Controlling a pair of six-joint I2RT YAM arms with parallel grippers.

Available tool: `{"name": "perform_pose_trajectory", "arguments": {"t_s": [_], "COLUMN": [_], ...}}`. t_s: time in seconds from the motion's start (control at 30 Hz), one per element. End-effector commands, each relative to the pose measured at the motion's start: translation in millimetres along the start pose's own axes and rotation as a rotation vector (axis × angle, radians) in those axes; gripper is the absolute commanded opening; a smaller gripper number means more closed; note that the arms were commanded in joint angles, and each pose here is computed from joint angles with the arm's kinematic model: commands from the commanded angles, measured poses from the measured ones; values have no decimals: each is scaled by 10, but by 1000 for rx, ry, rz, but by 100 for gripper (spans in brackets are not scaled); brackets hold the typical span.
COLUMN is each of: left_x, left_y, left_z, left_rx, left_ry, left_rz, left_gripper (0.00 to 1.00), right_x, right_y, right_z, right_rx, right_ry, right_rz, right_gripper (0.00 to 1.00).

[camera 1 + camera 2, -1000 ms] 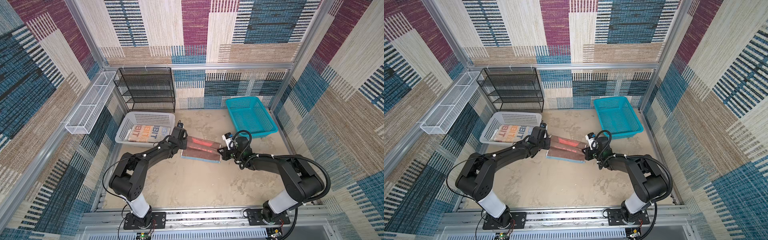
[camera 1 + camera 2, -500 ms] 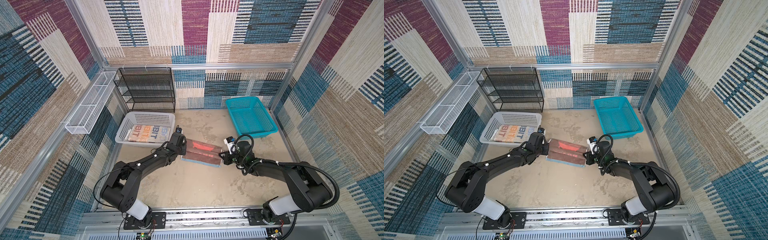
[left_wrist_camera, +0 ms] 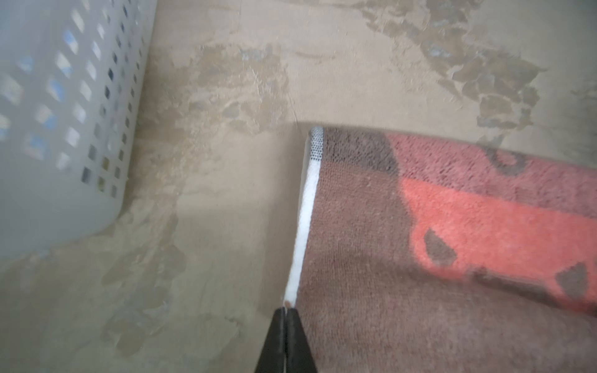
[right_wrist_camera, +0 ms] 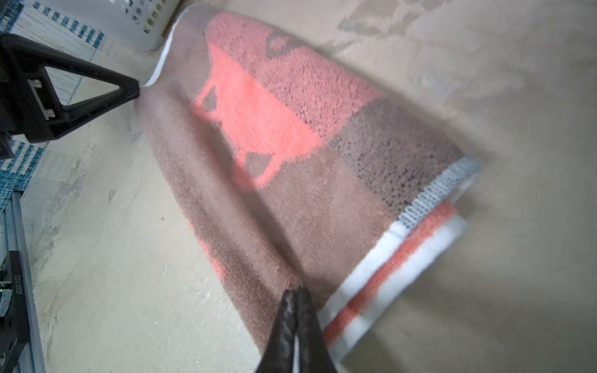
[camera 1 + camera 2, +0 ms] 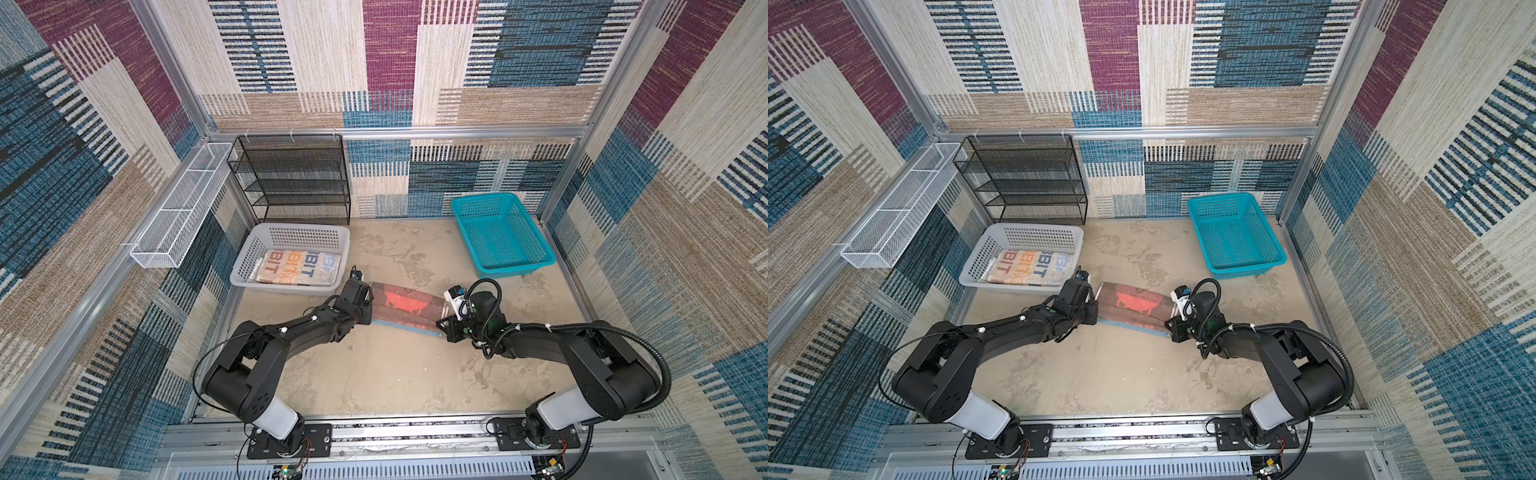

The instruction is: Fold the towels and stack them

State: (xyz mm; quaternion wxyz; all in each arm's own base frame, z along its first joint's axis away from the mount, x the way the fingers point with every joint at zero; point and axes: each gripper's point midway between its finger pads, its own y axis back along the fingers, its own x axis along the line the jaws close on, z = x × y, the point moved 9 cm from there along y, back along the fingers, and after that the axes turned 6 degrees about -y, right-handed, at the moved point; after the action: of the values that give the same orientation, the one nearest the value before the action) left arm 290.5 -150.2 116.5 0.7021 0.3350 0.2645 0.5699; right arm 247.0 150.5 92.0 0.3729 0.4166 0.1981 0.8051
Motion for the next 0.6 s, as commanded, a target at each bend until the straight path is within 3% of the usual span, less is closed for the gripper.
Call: {"name": "perform_pose_trajectory", "arguments": {"t_s": [0.0,0.13,0.3,0.4,0.57], "left_x": [6,25,1,-49,-102], "left_y": [8,123,232,192,-45], "left_z": [-18,18,211,317,365], "left_rx": [-23,-55,-80,-58,62], "left_ry": [52,29,-22,-38,-31], "left_rz": [5,3,-7,-34,-59], "left_gripper": [43,67,90,99,99], "right_x": [33,63,157,206,224], "right_y": [16,125,247,275,182], "right_z": [23,89,322,440,466], "right_rx": [-18,-58,-134,-158,-107], "right_ry": [-3,-7,-6,-24,-54], "right_rz": [25,-15,-49,-51,-9], "right_gripper": [19,39,52,54,54]}}
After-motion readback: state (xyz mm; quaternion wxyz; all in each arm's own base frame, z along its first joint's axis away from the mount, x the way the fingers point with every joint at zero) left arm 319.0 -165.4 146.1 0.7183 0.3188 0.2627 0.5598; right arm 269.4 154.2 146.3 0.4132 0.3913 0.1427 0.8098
